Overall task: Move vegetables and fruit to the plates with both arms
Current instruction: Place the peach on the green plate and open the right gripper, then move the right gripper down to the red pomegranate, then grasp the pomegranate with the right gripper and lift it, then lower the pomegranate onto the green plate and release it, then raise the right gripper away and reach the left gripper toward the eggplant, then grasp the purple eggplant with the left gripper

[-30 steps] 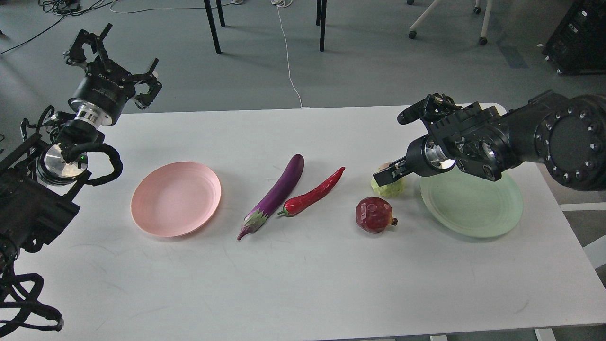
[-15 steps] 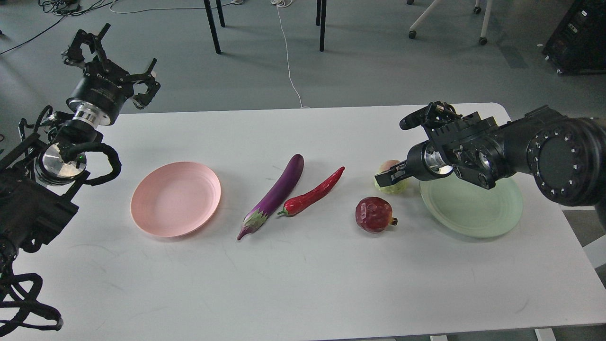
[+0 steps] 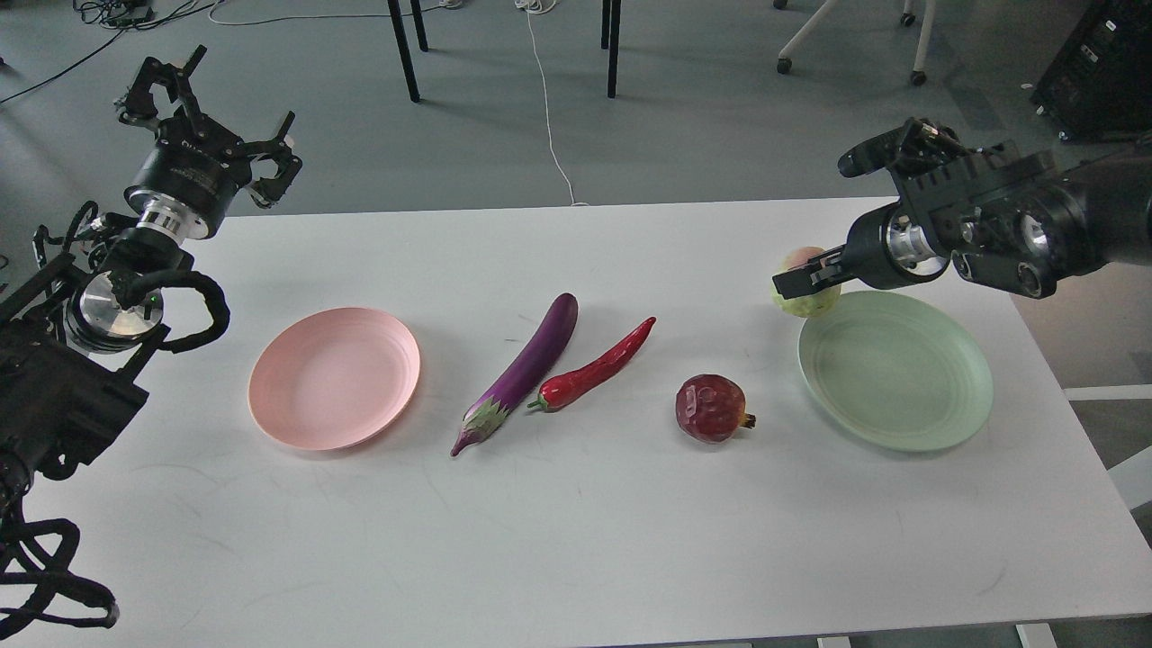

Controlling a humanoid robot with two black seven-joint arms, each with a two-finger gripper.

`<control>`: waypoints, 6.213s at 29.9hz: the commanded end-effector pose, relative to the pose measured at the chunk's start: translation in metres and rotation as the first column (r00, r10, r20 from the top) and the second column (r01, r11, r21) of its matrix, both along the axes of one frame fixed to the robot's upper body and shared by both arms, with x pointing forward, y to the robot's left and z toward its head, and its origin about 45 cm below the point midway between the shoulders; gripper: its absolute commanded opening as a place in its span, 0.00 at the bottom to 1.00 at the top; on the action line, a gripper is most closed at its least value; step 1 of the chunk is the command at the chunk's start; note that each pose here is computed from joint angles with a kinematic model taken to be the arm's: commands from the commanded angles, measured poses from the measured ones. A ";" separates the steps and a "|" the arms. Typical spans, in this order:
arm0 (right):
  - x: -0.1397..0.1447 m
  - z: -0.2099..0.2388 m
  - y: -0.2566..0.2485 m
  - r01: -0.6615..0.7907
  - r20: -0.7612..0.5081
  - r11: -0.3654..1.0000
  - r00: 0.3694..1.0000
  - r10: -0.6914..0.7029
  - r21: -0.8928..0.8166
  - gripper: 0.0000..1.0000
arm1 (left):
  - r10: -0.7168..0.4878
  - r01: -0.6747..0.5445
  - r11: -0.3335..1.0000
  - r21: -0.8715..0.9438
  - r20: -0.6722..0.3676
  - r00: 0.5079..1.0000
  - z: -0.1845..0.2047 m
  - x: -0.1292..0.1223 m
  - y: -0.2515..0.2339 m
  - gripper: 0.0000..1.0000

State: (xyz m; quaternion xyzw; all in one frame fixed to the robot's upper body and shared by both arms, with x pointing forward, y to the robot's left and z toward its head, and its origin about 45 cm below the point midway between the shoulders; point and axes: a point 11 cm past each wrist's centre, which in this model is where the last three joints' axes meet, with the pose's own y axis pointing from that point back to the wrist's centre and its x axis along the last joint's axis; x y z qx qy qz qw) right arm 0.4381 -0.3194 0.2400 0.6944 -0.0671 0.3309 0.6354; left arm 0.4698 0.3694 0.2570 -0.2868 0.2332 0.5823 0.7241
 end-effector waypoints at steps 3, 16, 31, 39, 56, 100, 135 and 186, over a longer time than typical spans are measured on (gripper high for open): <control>-0.031 -0.023 -0.063 0.071 -0.023 0.997 0.997 -0.072 -0.027 0.61 | 0.003 -0.003 1.000 0.003 0.001 1.000 0.001 0.000 0.002 0.98; -0.056 -0.056 -0.098 0.119 -0.008 0.992 0.993 -0.119 -0.053 0.91 | 0.012 -0.012 1.000 0.009 -0.002 1.000 0.002 0.000 0.004 0.98; -0.028 0.001 -0.022 0.030 0.064 0.992 0.997 -0.038 0.125 0.96 | 0.017 -0.017 1.000 0.019 -0.001 1.000 0.003 -0.001 0.009 0.98; -0.048 0.011 0.092 -0.208 -0.013 0.962 0.977 0.213 0.175 0.96 | 0.028 -0.028 0.999 0.032 0.003 1.000 0.008 -0.002 0.018 0.98; -0.079 -0.042 0.147 -0.414 -0.120 0.905 0.898 0.423 0.094 0.94 | 0.044 -0.043 0.998 0.048 -0.001 0.999 0.006 -0.008 0.031 0.98; -0.056 -0.032 -0.009 -0.170 -0.027 0.985 0.985 0.170 -0.001 0.61 | 0.055 -0.054 0.997 0.062 -0.009 0.998 0.003 -0.013 0.041 0.98; 0.026 0.060 0.022 -0.051 0.379 0.810 0.900 -0.217 0.584 0.98 | -0.115 0.094 0.893 0.440 0.022 0.993 0.051 0.012 0.008 0.98; -0.061 -0.018 -0.077 0.049 -0.749 -0.882 0.552 -0.367 0.469 0.98 | -0.568 -0.161 -0.757 0.633 -0.515 0.642 -0.120 -0.067 -0.202 0.86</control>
